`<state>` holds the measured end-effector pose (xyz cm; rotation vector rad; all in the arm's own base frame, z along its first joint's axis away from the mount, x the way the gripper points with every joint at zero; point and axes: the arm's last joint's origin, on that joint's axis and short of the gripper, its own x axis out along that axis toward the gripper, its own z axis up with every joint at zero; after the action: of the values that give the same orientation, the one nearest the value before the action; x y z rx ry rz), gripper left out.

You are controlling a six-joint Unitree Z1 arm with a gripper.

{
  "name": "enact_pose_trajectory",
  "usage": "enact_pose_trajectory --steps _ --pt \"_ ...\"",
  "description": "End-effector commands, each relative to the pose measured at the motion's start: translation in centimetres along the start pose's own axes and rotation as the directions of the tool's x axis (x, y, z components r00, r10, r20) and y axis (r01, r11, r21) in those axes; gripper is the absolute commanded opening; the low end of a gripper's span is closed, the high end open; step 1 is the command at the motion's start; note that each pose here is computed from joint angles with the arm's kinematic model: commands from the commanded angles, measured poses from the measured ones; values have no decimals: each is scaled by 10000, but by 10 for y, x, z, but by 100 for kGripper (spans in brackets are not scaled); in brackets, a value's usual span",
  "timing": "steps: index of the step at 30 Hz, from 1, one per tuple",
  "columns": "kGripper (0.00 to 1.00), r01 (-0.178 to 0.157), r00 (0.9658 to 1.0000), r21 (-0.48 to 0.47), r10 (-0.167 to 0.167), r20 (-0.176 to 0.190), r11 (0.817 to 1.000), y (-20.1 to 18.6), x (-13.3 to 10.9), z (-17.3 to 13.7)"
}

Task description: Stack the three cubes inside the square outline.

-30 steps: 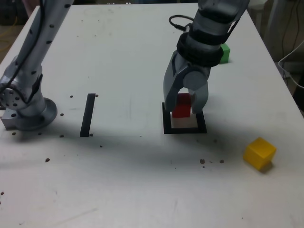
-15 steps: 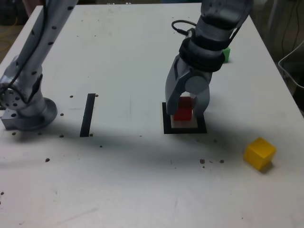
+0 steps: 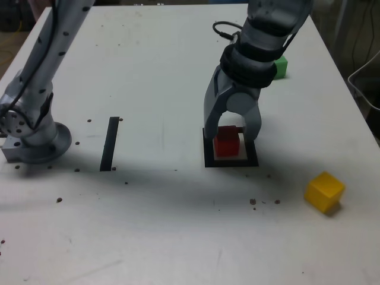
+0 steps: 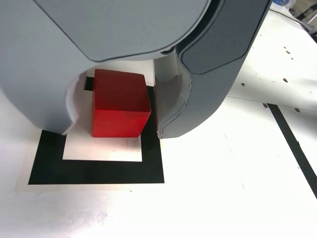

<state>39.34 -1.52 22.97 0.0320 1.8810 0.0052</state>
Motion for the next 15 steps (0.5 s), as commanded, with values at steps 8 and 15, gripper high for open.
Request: enact_pose_trajectory --steps 8,15 --pt "99 -205 9985 307 189 518 9993 -4 -17 -15" --pt "100 -679 9904 464 617 1237 9966 -13 -39 -36"
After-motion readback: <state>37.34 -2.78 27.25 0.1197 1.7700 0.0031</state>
